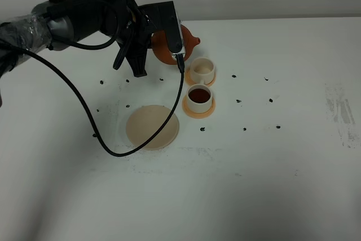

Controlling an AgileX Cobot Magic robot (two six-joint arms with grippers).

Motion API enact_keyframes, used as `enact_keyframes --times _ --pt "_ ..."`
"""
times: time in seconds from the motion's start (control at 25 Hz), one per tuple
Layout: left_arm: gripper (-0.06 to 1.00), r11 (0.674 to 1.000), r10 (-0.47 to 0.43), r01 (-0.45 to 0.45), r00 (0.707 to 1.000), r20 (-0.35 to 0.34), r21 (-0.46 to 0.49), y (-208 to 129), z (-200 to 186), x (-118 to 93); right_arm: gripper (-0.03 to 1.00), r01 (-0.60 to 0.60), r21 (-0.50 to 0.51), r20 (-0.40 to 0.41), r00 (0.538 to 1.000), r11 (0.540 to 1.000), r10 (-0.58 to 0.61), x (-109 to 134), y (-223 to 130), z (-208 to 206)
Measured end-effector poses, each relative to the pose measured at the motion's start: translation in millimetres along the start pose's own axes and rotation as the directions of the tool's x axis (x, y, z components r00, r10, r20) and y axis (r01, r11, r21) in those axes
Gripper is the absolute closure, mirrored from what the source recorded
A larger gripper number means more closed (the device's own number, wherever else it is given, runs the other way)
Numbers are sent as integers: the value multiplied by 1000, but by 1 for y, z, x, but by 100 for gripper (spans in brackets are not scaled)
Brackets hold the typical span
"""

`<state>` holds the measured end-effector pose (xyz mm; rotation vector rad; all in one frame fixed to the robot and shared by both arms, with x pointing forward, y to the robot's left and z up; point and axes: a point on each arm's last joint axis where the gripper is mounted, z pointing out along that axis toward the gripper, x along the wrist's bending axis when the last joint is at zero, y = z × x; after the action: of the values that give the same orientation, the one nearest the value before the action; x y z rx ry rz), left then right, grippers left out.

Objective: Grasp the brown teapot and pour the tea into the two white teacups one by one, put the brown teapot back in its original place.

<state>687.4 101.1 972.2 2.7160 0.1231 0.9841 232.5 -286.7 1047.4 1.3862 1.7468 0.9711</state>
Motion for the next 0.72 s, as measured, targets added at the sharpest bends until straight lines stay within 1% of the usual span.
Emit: enact_keyframes --times 0.16,0.36,0.56,0.72 --pt "86 999 46 -46 998 -30 3 -2 9 0 56 0 0 0 1000 1000 0 0 0 0" --pt "86 992 126 -126 989 -80 5 -2 15 2 56 0 0 0 1000 1000 0 0 0 0" --pt "86 981 192 -192 975 -110 12 -2 20 2 56 0 0 0 1000 1000 0 0 0 0" --pt "86 968 249 -248 962 -111 23 -1 28 -3 56 0 0 0 1000 1000 0 0 0 0"
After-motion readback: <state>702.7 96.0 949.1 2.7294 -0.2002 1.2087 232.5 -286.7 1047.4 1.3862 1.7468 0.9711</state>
